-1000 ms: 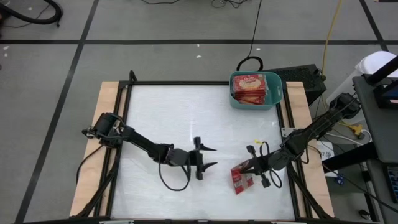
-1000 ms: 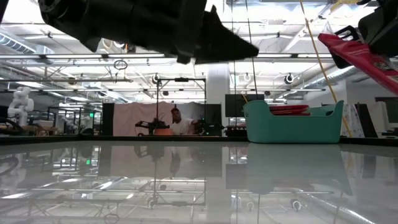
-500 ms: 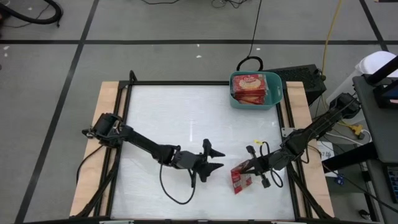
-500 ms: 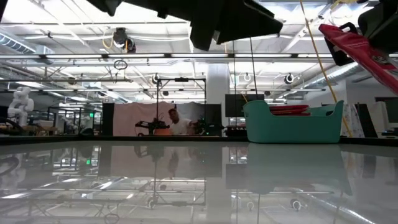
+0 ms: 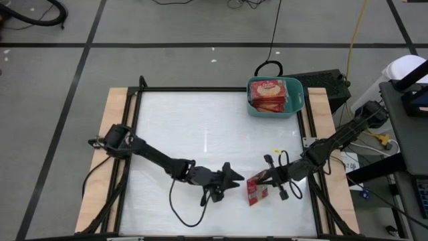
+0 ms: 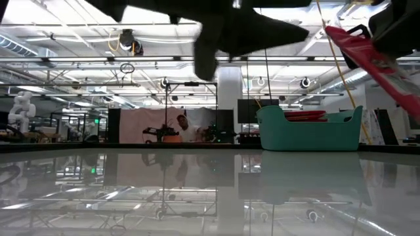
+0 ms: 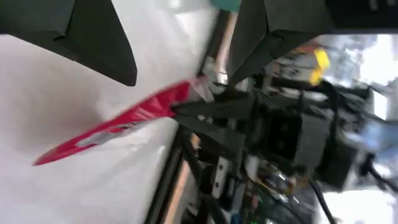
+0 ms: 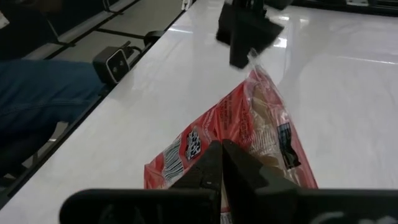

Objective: Sort popcorn bags into baskets
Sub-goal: Put the red popcorn bag into the green bin

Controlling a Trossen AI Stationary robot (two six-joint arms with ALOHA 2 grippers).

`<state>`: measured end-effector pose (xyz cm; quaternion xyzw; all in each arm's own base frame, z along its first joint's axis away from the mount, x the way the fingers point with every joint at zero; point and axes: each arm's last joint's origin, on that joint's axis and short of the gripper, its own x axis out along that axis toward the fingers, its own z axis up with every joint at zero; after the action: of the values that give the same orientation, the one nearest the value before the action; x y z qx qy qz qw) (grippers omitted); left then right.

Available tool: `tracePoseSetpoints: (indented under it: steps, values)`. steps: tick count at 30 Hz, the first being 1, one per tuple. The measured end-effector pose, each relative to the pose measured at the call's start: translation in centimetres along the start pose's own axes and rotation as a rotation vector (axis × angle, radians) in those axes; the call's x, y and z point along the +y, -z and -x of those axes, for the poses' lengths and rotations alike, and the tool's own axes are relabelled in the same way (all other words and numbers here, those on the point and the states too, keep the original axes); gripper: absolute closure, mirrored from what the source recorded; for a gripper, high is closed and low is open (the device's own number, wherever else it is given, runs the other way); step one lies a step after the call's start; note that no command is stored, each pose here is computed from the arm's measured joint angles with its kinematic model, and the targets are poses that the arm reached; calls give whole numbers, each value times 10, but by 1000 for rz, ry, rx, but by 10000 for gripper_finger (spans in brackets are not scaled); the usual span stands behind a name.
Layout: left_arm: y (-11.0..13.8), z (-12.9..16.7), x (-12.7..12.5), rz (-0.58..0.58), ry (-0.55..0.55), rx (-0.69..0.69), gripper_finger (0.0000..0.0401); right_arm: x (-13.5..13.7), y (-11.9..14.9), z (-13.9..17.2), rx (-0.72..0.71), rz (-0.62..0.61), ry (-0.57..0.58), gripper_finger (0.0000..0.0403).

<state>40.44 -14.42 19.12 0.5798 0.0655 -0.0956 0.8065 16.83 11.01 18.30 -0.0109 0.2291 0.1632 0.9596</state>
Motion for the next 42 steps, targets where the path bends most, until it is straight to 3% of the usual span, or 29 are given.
tracePoseSetpoints:
  steps: [6, 12, 25, 33, 38, 42]
  values:
    - [6, -17, -7, -186, -53, -11, 167, -4, -1, -1, 0, -15, 14, 403]
    - [12, -28, -7, -217, 36, 13, 192, -5, -1, -1, 5, -25, -1, 403]
    - [16, -30, -6, -331, 61, -47, 287, -5, -1, -1, 4, -64, 0, 403]
    - [17, -31, -4, -295, 66, -110, 389, -12, -2, -2, 0, -138, 26, 403]
    - [17, -31, -5, -276, 80, -106, 397, -12, -2, -2, -6, -156, 33, 400]
    - [18, -31, -7, -245, 101, -85, 398, -13, -6, -2, -50, -170, 65, 369]
